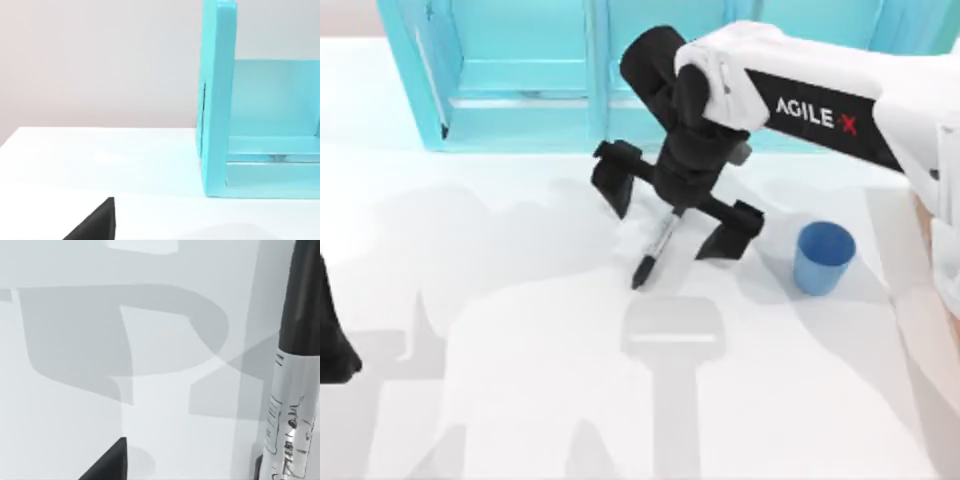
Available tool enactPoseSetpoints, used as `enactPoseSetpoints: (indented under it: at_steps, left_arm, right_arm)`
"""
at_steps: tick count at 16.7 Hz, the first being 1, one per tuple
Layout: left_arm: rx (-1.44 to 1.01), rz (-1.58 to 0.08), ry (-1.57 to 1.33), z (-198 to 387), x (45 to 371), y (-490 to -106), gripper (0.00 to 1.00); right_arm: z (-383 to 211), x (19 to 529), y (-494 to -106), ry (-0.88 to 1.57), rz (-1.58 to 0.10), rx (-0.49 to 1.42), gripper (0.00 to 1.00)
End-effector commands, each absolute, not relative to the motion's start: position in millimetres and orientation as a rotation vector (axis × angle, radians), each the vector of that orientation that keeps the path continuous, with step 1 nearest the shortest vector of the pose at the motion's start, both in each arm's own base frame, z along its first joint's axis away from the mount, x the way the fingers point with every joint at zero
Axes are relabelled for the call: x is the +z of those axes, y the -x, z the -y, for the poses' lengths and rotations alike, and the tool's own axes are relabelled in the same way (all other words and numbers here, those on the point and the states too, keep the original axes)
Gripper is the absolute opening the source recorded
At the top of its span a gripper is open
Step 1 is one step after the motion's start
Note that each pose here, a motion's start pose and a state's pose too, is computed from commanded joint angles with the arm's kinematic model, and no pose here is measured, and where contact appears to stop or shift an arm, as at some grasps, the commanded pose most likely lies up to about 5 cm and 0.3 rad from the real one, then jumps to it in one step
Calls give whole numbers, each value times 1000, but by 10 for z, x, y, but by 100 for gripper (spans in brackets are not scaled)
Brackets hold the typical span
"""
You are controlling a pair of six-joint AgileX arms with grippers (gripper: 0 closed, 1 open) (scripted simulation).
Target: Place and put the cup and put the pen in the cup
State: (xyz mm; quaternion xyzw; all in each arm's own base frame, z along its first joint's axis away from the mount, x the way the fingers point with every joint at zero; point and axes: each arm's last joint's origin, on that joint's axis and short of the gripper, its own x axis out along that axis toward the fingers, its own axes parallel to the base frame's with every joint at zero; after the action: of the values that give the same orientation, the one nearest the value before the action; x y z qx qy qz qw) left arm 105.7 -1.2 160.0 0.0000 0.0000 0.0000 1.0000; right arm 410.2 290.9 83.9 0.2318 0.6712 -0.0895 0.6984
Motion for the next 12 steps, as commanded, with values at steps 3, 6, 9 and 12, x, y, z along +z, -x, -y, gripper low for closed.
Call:
enactPoseSetpoints:
  at_steps: [3, 6, 9, 12]
  left_arm:
    - [0, 0, 0, 12, 1600, -1057, 100]
    - [0, 0, 0, 12, 1600, -1057, 100]
    - [0, 0, 0, 12, 1600, -1057, 100]
    - [0, 0, 0, 12, 1600, -1057, 100]
  right_arm:
    - [-2909, 839, -4102, -517, -1496, -200, 47]
    - [-2909, 839, -4102, -517, -1496, -200, 25]
    - [-2909, 839, -4102, -517, -1496, -200, 2]
    - [-2909, 839, -4102, -517, -1496, -200, 0]
